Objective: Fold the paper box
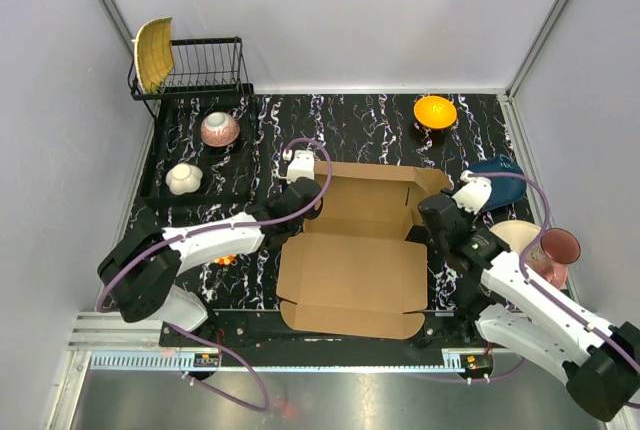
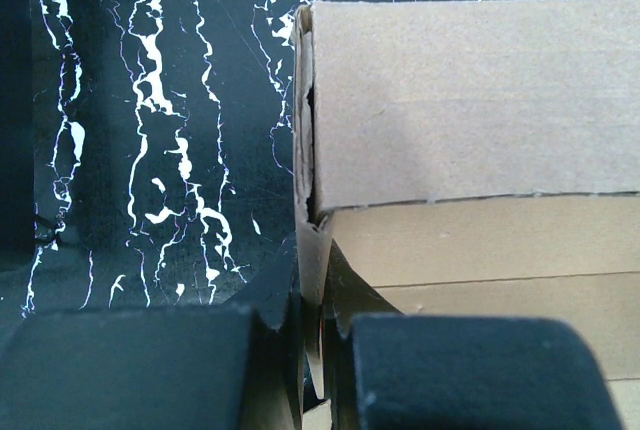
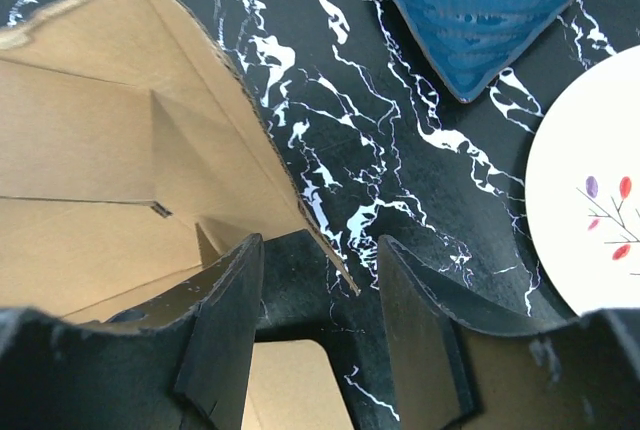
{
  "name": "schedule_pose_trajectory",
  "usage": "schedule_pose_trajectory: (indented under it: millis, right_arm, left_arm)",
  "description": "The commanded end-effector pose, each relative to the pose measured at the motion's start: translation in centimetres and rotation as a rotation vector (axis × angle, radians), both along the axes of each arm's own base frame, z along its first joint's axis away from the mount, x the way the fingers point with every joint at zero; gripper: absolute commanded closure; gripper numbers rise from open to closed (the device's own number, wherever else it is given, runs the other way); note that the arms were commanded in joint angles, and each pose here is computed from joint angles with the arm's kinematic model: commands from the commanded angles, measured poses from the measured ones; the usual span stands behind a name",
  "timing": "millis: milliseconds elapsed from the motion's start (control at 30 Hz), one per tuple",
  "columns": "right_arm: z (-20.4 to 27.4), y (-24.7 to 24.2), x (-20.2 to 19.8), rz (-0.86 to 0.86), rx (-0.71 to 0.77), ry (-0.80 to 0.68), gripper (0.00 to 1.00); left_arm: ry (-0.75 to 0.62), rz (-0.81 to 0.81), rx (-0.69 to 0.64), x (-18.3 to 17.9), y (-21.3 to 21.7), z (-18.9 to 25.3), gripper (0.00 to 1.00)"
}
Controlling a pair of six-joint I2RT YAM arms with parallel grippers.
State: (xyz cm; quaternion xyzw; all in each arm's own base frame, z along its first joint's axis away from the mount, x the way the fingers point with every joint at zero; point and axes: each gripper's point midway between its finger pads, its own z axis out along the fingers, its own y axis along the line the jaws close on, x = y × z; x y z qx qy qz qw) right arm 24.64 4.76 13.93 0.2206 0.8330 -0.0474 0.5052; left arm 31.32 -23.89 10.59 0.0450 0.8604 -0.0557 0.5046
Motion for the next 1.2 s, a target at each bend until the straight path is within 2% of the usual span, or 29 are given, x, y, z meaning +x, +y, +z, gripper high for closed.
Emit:
schedule_pose_trajectory:
  millis: [0, 100, 200, 233, 367, 667, 767, 867, 1167]
  right_arm:
    - [-0.1, 0.3, 1.7, -0.038, 0.064, -0.055, 0.44]
    - [-0.5, -0.1, 2.4, -0.047, 0.066, -0.049, 0.46]
    - [-0.3, 0.3, 3.1, -0.02, 0.087, -0.058, 0.59]
    - [-0.3, 0.3, 3.3, -0.019, 0.086, -0.058, 0.66]
    - [-0.3, 0.5, 3.5, 0.002, 0.085, -0.061, 0.77]
    - [-0.3, 0.3, 4.1, 0.009, 0.073, -0.068, 0.79]
    - [-0.5, 0.4, 4.2, 0.019, 0.071, -0.062, 0.87]
    - [-0.5, 1.0, 4.2, 0.057, 0.08, -0.056, 0.99]
    - [2.5, 3.9, 3.4, 0.242, 0.21, -0.154, 1.0]
  left_arm:
    - [0.161, -0.042, 0.122, -3.0, 2.1, -4.2, 1.0]
    - [0.161, -0.042, 0.129, -3.0, 2.2, -4.2, 1.0]
    - [0.158, -0.046, 0.128, -2.8, 1.9, -3.9, 1.0]
    - [0.154, -0.045, 0.128, -2.5, 1.7, -3.5, 1.0]
    - [0.144, -0.048, 0.134, -1.6, 1.2, -2.8, 1.0]
    - [0.099, -0.035, 0.154, 2.0, 0.6, -0.4, 1.0]
    - [0.104, -0.031, 0.157, 3.3, 1.1, 0.0, 1.0]
    - [0.106, -0.019, 0.165, 4.2, 1.7, 0.3, 1.0]
    - [0.117, 0.0, 0.139, 3.6, 2.1, -0.9, 1.0]
